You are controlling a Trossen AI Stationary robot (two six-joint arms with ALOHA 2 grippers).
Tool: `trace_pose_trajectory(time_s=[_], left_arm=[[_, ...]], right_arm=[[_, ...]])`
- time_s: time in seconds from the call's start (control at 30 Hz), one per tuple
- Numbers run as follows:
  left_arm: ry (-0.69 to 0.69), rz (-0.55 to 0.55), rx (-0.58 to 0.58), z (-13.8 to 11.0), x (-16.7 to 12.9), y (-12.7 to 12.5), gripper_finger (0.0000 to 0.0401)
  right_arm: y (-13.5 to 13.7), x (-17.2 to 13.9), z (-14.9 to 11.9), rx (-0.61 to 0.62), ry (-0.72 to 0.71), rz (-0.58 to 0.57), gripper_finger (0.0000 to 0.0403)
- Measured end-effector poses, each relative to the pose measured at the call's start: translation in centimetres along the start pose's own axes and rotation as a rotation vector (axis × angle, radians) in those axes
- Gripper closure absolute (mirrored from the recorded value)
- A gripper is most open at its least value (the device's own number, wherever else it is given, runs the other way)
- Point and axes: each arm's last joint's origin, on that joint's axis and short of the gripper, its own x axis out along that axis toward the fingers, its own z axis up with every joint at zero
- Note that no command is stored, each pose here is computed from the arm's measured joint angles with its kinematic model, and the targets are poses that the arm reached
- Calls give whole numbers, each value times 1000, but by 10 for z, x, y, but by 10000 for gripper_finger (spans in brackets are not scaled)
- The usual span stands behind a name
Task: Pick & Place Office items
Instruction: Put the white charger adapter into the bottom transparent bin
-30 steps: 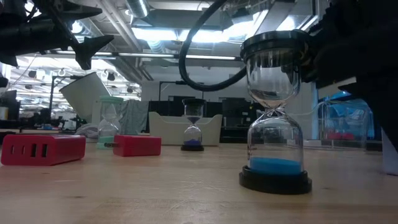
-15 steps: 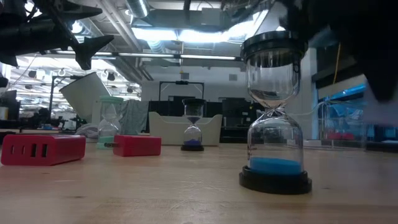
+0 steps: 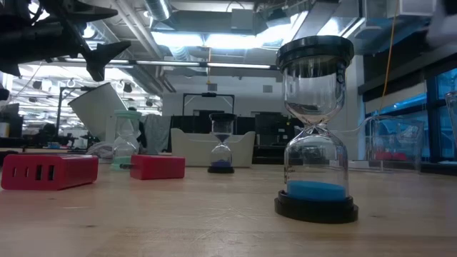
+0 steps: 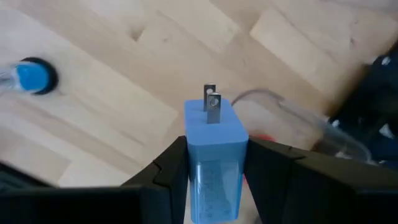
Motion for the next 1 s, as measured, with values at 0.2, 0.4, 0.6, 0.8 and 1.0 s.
trace_pose_trajectory(time_s=[0.2, 0.4, 0.6, 0.8, 1.0], left_arm=[[-11, 19, -11, 0, 0, 1, 105], [-13, 23, -11, 0, 0, 1, 105], [-17, 28, -10, 0, 0, 1, 105], [-35, 57, -33, 1, 0, 2, 105], [-38, 64, -36, 1, 0, 2, 105]], right_arm=[[-5, -2, -37, 49, 79, -1, 280], [-17, 22, -74, 159, 201, -169, 280], [-16, 50, -90, 164, 233, -154, 280], [-14, 78, -94, 113, 250, -111, 273], [-20, 101, -94, 108, 240, -138, 273]])
